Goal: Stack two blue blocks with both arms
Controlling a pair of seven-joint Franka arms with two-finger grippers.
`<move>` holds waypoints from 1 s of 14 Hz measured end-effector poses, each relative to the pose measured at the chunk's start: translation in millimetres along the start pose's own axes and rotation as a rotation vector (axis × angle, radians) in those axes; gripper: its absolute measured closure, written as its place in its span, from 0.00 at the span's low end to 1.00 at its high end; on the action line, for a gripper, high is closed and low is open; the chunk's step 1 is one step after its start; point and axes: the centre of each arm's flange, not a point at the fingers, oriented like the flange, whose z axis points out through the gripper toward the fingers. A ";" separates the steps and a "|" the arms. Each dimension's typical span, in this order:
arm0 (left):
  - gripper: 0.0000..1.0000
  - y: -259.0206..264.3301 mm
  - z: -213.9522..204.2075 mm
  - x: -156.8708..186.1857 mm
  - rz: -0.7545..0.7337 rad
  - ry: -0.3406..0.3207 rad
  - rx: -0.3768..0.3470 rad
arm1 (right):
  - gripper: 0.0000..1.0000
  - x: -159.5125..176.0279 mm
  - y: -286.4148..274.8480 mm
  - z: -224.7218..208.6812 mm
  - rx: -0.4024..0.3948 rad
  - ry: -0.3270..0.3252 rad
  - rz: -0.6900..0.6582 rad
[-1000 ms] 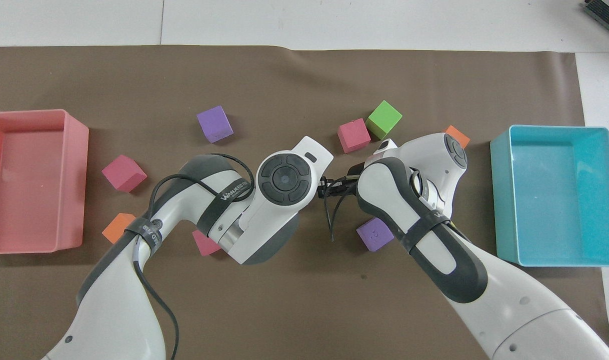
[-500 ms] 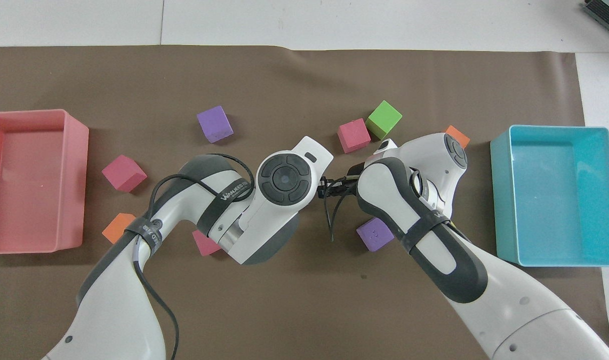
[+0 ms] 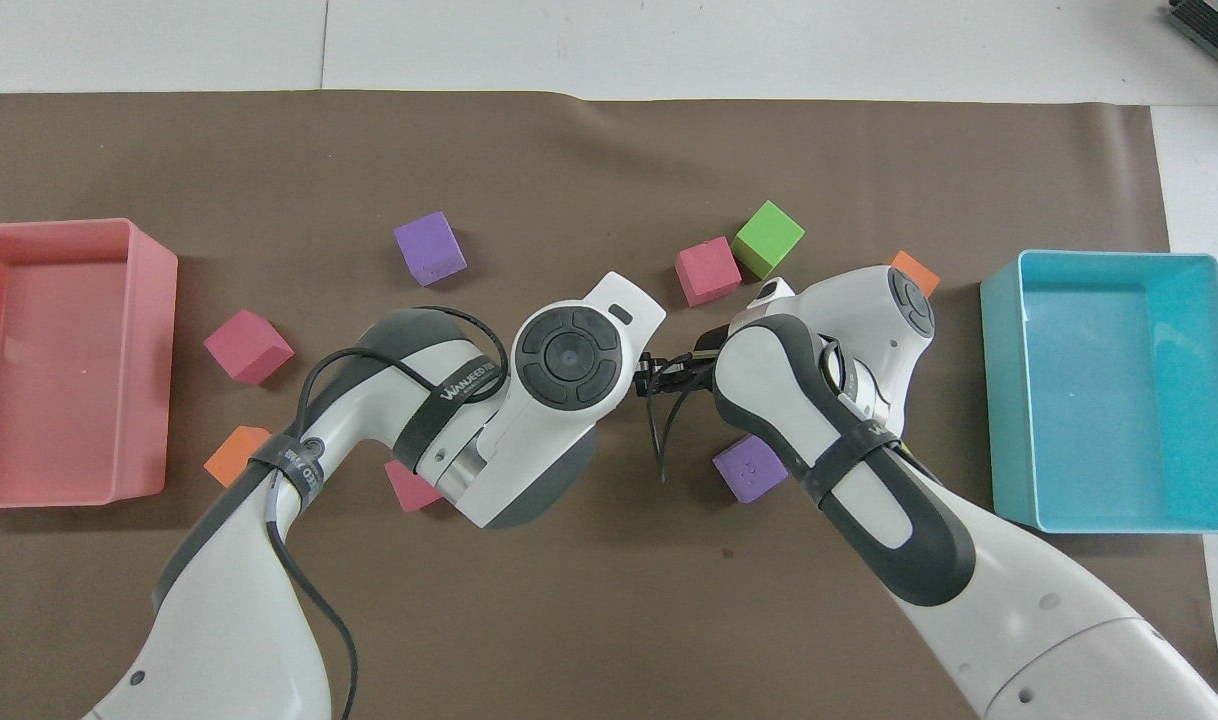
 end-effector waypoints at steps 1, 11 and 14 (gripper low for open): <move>0.41 -0.1 0.1 0.0 0.000 0.000 0.000 | 0.99 0.0 0.0 0.0 0.000 0.000 0.000; 0.26 -0.8 1.1 0.4 -0.001 -0.001 0.002 | 0.99 0.0 0.0 0.0 0.000 0.000 0.000; 0.20 -0.9 1.1 0.5 -0.001 -0.001 0.002 | 0.99 0.0 -0.1 0.0 0.000 0.000 0.000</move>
